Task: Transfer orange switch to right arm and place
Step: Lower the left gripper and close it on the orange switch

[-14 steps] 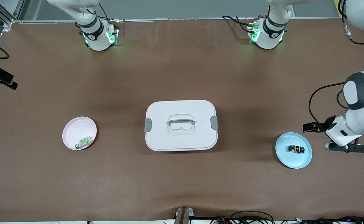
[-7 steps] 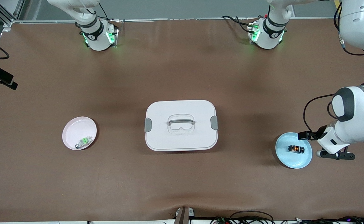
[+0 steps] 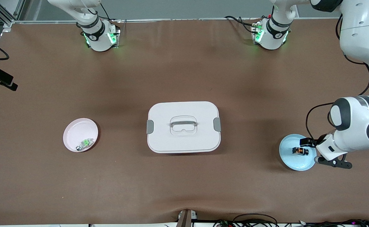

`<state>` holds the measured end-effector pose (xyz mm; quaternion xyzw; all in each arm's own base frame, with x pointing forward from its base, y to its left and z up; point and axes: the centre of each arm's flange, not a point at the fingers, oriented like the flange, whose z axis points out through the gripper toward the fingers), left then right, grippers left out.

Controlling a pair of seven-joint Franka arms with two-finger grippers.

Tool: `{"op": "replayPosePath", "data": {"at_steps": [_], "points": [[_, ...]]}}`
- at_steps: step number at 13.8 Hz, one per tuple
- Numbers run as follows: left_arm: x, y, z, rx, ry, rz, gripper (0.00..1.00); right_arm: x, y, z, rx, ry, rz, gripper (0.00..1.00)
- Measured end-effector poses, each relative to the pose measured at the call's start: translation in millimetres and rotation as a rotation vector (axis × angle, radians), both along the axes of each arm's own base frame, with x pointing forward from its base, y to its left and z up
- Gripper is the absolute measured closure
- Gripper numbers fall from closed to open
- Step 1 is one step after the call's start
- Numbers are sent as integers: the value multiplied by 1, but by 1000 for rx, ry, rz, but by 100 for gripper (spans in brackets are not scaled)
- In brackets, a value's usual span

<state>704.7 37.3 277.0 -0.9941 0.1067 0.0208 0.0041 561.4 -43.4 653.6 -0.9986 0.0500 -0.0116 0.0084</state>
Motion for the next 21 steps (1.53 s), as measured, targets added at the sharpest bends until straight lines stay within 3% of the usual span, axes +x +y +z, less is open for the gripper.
{"op": "replayPosePath", "data": {"at_steps": [16,21], "points": [[7,5,-56,29,-21,-22,0,-1,-6,0,0,0,-11,0],[4,5,-69,-29,-7,30,0,-1,-6,0,0,0,-11,0]]}}
